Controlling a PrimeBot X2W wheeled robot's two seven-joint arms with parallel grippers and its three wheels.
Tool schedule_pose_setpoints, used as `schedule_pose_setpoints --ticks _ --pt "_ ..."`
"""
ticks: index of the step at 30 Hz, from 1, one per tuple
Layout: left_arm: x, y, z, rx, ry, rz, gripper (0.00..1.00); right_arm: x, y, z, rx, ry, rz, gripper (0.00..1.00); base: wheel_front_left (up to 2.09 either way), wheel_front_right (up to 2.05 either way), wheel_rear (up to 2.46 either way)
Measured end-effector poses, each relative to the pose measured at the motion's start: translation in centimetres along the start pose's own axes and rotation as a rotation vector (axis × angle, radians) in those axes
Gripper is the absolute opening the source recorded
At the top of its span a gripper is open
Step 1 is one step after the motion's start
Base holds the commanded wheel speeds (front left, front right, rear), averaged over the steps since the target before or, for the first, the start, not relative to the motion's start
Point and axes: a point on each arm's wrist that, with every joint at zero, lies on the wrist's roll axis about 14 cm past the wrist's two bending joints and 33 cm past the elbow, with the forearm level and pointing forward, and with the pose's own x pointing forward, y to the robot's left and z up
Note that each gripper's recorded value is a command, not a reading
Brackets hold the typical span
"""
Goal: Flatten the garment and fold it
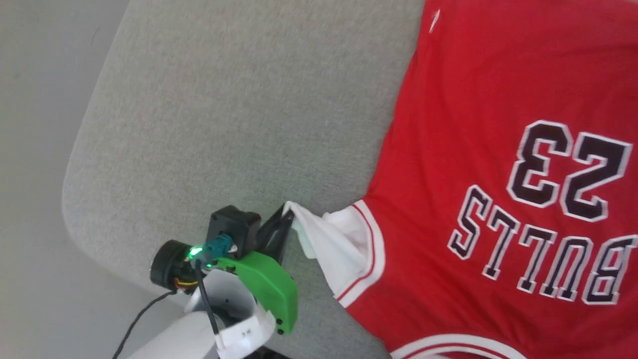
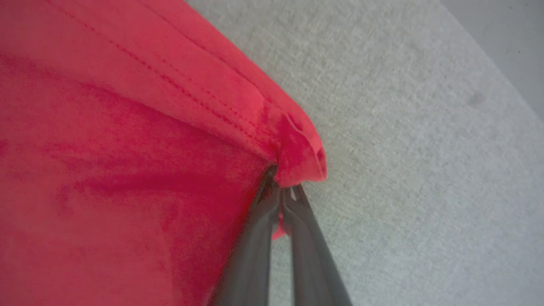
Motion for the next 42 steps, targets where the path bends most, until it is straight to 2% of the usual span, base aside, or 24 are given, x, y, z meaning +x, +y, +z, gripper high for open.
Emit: schedule_pose_setpoints --ticks 12,22,29,34,38,39,40,42 --pt "-2.6 -0.1 0.7 0.024 -0.006 -0.043 0.0 -4.8 0.6 -9.5 -0.017 0.041 0.022 0.0 0.0 0.0 0.0" --pt "-4.2 -1.6 0.8 0.023 -0.028 -0.096 0.0 -9.2 0.6 -19.9 0.112 0.044 0.036 0.0 0.0 0.0 0.0" --pt "-5.0 -2.9 1.2 0.041 -0.063 -0.138 0.0 -11.4 1.2 -27.5 0.209 0.1 0.013 0.0 0.0 0.0 0.0" --pt "-5.3 -3.8 1.5 0.052 -0.076 -0.165 0.0 -12.2 2.8 -31.0 0.267 0.132 0.015 0.0 0.0 0.0 0.0" --pt "-5.3 -4.1 1.5 0.055 -0.078 -0.173 0.0 -12.6 3.2 -31.6 0.28 0.139 0.002 0.0 0.0 0.0 0.0" --pt "-5.3 -4.1 1.5 0.053 -0.077 -0.172 0.0 -12.7 3.3 -31.3 0.28 0.131 0.001 0.31 0.0 0.0 0.0" --pt "-5.2 -4.0 1.5 0.052 -0.075 -0.171 0.0 -12.7 3.3 -30.9 0.275 0.124 0.0 1.0 0.0 0.0 0.0" --pt "-5.2 -3.9 1.4 0.048 -0.07 -0.168 0.0 -13.0 3.3 -30.1 0.261 0.105 0.0 1.0 0.0 0.0 0.0"
